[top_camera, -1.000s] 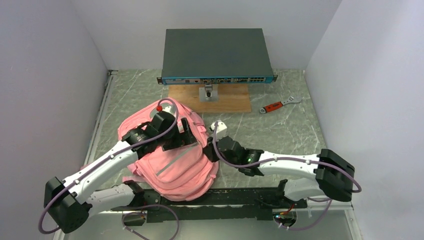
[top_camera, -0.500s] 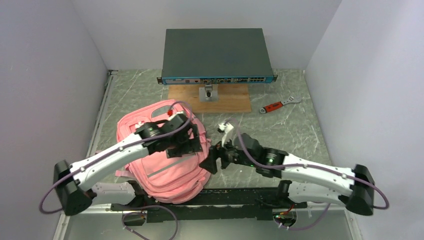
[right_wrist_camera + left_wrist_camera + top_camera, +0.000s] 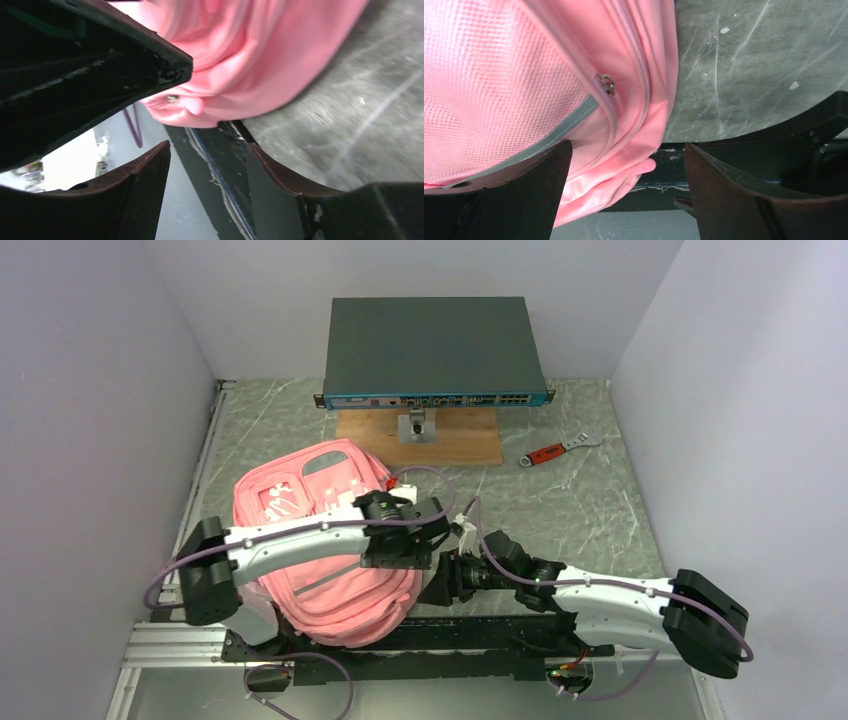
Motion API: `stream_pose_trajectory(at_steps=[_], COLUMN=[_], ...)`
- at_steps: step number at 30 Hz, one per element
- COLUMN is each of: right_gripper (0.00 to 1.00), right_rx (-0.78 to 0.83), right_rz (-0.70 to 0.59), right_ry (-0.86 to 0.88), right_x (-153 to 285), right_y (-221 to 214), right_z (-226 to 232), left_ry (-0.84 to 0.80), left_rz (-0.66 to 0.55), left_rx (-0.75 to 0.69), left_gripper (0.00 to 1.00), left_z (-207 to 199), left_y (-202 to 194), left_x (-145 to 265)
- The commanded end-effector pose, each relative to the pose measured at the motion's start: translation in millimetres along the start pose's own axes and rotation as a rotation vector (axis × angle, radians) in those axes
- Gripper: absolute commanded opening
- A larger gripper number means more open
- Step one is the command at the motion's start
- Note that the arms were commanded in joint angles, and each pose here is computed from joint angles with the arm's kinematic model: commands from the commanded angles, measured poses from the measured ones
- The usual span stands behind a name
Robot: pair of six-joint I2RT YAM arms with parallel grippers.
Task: Pack the student bag
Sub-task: Zip the student bag at the center of the board.
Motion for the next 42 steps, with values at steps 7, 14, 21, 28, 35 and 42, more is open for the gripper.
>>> stream_pose_trajectory(at_steps=[7, 14, 21, 28, 35, 42], right_gripper=[0.55, 0.39, 0.42, 0.19, 0.0, 0.0], right_rx=[-0.038, -0.088, -0.077, -0.076, 0.019, 0.145], right_rz=[0.005, 0.059, 0.043, 0.091, 0.08, -0.084], right_ry=[0.277, 0.325, 0.278, 0.304, 0.388, 0.426], right_x=[-27, -42, -45, -58, -36, -11], right_y=[13, 9, 13, 10, 6, 19], right_z=[43, 43, 42, 49, 71, 93], left_ry=[-0.099, -0.148, -0.19, -0.244, -0.472, -0.708], left_rz=[-0.178, -0.191, -0.207, -0.233, -0.234, -0.342], left_rx=[-0.008, 0.001, -0.003, -0.008, -0.166, -0.288], left_gripper=[0.8, 0.82, 0.81, 0.77, 0.73, 0.75], left_z=[39, 46, 50, 52, 39, 34], left_y=[-5, -14, -19, -22, -42, -66], left_x=[22, 23, 25, 30, 39, 44])
Point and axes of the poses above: each gripper's point midway between its finger pads, its own x axis back along the fingers, its own z axis along the line the jaws close on, y = z × x, the point moved 3 cm from there along x, back along the fingers, and after that the axes turned 12 degrees about -x, right-handed, at the moved point
